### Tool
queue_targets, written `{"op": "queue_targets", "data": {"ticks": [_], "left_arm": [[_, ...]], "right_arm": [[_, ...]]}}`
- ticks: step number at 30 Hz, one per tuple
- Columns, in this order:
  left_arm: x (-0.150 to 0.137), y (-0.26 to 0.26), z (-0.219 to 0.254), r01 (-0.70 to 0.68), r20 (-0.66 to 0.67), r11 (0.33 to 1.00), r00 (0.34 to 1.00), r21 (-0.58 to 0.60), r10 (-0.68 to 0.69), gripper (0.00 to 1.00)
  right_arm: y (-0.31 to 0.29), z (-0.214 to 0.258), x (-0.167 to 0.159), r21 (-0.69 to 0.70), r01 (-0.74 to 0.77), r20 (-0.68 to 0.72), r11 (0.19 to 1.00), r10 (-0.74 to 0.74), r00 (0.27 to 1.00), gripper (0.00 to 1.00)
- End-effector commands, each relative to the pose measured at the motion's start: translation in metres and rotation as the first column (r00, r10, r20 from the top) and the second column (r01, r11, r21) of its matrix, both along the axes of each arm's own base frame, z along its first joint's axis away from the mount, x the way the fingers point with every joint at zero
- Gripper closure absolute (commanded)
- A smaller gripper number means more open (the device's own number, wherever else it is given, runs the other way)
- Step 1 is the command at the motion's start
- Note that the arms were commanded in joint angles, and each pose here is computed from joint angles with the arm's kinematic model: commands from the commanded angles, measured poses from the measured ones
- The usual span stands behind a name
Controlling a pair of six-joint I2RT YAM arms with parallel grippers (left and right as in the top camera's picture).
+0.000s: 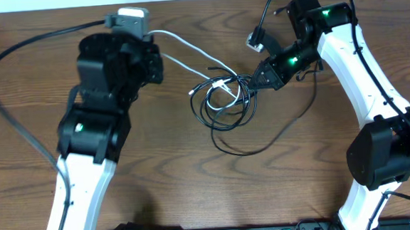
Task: Untangle cables
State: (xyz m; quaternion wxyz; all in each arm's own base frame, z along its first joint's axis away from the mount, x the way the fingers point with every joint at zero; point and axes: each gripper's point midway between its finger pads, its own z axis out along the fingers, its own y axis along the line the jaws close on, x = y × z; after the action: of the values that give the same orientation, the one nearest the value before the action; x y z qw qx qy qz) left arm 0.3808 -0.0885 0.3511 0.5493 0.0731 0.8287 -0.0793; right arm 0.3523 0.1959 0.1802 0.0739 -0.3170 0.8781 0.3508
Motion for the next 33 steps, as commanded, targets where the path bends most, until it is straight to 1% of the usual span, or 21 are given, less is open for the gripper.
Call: {"op": "queue_targets", "data": {"ticks": [1,6,11,15,19,23,26,29,31,33], "left_arm": [[-0.014,0.045,0.026,-0.176,0.064,0.984,0.983,0.008,0.175,0.93],[-0.033,0.069,0.03,-0.242,0.051,0.97,0.969,-0.022,0.243,0.93],[-0.038,0.082,0.032,-0.279,0.054,0.96,0.958,-0.022,0.28,0.93],[-0.038,0.112,0.045,-0.369,0.088,0.926,0.923,-0.072,0.375,0.93],[-0.038,0.138,0.058,-0.436,0.134,0.894,0.885,-0.102,0.446,0.93],[-0.038,0.141,0.08,-0.434,0.2,0.891,0.869,-0.133,0.453,0.93],[-0.039,0.138,0.108,-0.401,0.275,0.901,0.859,-0.163,0.432,0.92],[-0.046,0.137,0.147,-0.38,0.379,0.904,0.821,-0.198,0.428,0.93],[-0.052,0.136,0.166,-0.37,0.419,0.905,0.802,-0.212,0.426,0.93],[-0.054,0.133,0.173,-0.353,0.433,0.911,0.802,-0.215,0.412,0.93]], "right_arm": [[-0.024,-0.006,0.011,-0.164,0.175,-0.02,0.971,-0.18,0.983,0.99],[-0.035,-0.011,0.023,-0.235,0.289,-0.011,0.928,-0.3,0.954,0.99],[-0.05,-0.02,0.032,-0.321,0.388,0.015,0.864,-0.405,0.914,0.99],[-0.065,-0.033,0.033,-0.399,0.441,0.038,0.804,-0.466,0.884,0.99],[-0.072,-0.053,0.033,-0.432,0.476,0.041,0.766,-0.511,0.859,0.99],[-0.072,-0.074,0.03,-0.442,0.482,0.025,0.756,-0.527,0.85,0.99],[-0.073,-0.091,0.027,-0.447,0.49,0.018,0.748,-0.54,0.841,0.99],[-0.084,-0.111,0.025,-0.484,0.528,0.037,0.698,-0.587,0.809,0.99],[-0.09,-0.123,0.022,-0.49,0.54,0.031,0.684,-0.605,0.795,0.99],[-0.094,-0.127,0.021,-0.493,0.545,0.022,0.679,-0.616,0.787,0.98]]}}
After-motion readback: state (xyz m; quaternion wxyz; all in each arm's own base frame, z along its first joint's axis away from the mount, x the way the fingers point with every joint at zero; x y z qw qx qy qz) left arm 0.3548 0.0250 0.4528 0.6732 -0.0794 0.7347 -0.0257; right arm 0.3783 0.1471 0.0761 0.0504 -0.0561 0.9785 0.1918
